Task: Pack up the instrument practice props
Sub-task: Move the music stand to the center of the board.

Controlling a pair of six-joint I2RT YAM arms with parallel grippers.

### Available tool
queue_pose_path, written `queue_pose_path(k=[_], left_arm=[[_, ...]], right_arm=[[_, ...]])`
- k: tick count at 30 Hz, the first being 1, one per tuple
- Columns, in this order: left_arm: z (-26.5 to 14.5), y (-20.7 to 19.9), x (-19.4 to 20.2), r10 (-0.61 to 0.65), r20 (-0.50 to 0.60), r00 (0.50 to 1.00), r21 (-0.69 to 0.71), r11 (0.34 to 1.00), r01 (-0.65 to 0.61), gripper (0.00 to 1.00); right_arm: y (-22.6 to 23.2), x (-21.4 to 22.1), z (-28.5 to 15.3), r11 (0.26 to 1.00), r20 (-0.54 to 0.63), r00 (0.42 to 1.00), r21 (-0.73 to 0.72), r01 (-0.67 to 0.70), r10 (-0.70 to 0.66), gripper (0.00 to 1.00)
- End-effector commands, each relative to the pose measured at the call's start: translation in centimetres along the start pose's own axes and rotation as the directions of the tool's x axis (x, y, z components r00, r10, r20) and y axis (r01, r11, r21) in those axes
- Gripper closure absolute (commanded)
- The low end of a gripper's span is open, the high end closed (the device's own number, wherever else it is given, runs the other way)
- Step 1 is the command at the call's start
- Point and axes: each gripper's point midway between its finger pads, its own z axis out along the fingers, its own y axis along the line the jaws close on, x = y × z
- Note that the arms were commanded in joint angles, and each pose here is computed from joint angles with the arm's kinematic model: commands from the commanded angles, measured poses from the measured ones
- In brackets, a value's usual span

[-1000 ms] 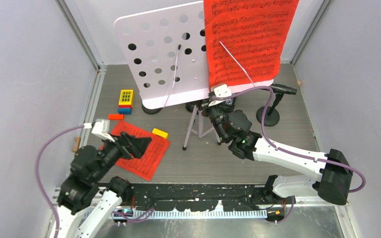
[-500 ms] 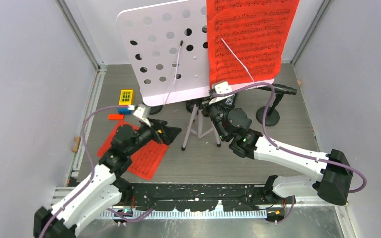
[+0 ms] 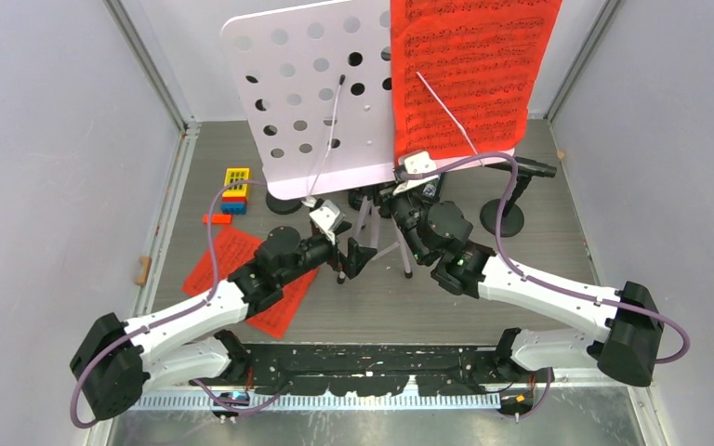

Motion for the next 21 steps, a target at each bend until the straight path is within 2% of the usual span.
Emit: queue_pose_path(k=[1, 4, 8, 11, 14, 18, 21], left_arm=[[0.9, 1.1, -4.7, 0.089, 0.130, 0.988, -0.071, 0.994, -0.080, 0.10], [1.2, 1.5, -4.6, 0.089, 0.124, 0.988, -0.090, 0.993, -0.078, 0.13], [1.8, 1.7, -4.4, 0.063, 0.112, 0.992, -0.101, 0.994, -0.052, 0.27], [2.8, -0.3, -4.1, 0.033, 0.090, 0.995, 0.013, 0.999, -0.035, 0.41], [3.8, -1.6, -3.5, 0.009, 0.058, 0.998, 0.088, 0.996, -0.014, 0.58], [4.9, -2.5, -2.3, 0.001, 0.021, 1.000, 0.122, 0.993, -0.004, 0.82], [5.4, -3.4, -1.6, 0.001, -0.001, 1.000, 0.146, 0.989, -0.001, 0.92]], right_arm=[[-0.6, -6.8, -0.6, 0.990, 0.143, 0.980, -0.010, -0.140, 0.140, 1.00], [-0.7, -7.0, -0.8, 0.991, 0.145, 0.980, -0.017, -0.132, 0.133, 1.00], [-0.8, -7.3, -1.2, 0.992, 0.145, 0.981, -0.032, -0.126, 0.129, 1.00], [-1.1, -7.4, -1.5, 0.993, 0.146, 0.983, -0.026, -0.111, 0.114, 1.00], [-1.7, -7.3, -1.9, 0.996, 0.146, 0.985, -0.006, -0.088, 0.088, 1.00], [-2.7, -7.6, -2.6, 0.998, 0.155, 0.986, 0.020, -0.060, 0.056, 1.00], [-3.7, -8.2, -3.2, 0.999, 0.167, 0.986, 0.041, -0.029, 0.022, 1.00]])
